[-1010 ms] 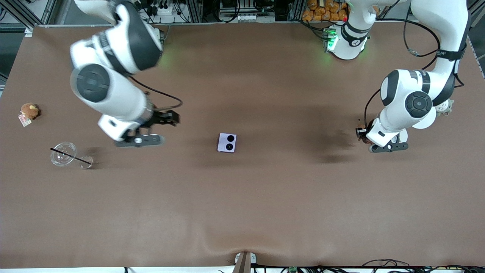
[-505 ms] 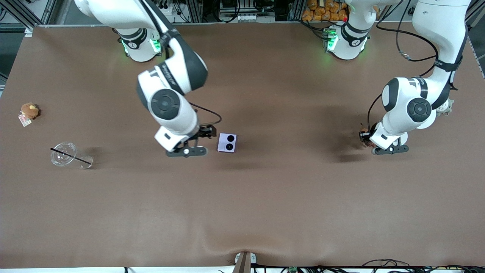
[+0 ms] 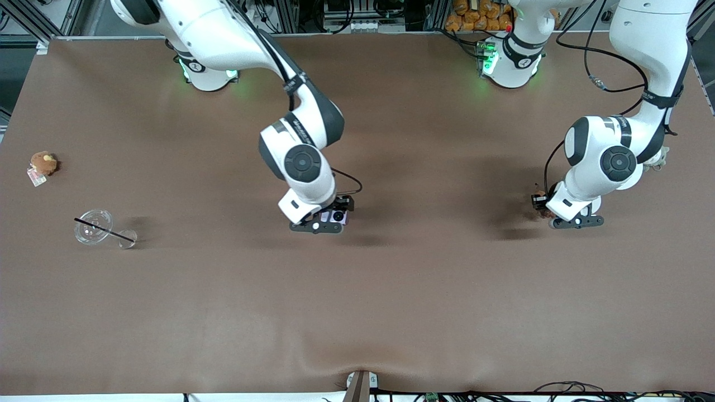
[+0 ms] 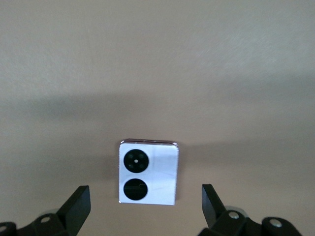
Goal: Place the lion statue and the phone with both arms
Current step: 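Carry the lion toward the white cup while the right gripper lowers onto the phone, then set the lion beside the white cup while the right gripper grasps the phone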
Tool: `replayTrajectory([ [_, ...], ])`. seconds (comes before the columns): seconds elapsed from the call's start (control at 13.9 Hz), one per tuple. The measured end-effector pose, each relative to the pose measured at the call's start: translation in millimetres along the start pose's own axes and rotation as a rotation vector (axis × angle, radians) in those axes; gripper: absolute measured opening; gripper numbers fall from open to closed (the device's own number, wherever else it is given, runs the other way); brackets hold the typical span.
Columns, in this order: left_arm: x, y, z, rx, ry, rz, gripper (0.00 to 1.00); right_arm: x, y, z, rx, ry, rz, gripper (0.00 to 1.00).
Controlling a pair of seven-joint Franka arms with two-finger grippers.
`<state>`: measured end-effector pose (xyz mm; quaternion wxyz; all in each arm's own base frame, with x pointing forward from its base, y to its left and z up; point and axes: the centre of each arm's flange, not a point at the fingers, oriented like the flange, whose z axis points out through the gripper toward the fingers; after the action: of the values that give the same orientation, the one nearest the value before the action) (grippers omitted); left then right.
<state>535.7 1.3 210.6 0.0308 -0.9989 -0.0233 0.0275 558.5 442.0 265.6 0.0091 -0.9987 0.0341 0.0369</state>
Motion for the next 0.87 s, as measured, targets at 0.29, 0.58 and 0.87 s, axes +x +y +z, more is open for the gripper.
replayTrajectory([
  [0.29, 2.7, -2.4, 2.5, -0.003, 0.007, 0.008, 0.41, -3.8, -6.8, 31.8, -0.004, 0.003, 0.023, 1.00],
  [0.58, 10.6, -1.2, -5.1, -0.005, 0.029, 0.009, 0.81, -5.0, 0.7, 62.8, 0.008, 0.025, 0.034, 1.00],
  [0.87, 34.9, 13.6, -53.5, 0.010, -0.022, 0.032, 1.00, -10.1, 3.3, 78.9, -0.006, 0.012, 0.046, 1.00],
])
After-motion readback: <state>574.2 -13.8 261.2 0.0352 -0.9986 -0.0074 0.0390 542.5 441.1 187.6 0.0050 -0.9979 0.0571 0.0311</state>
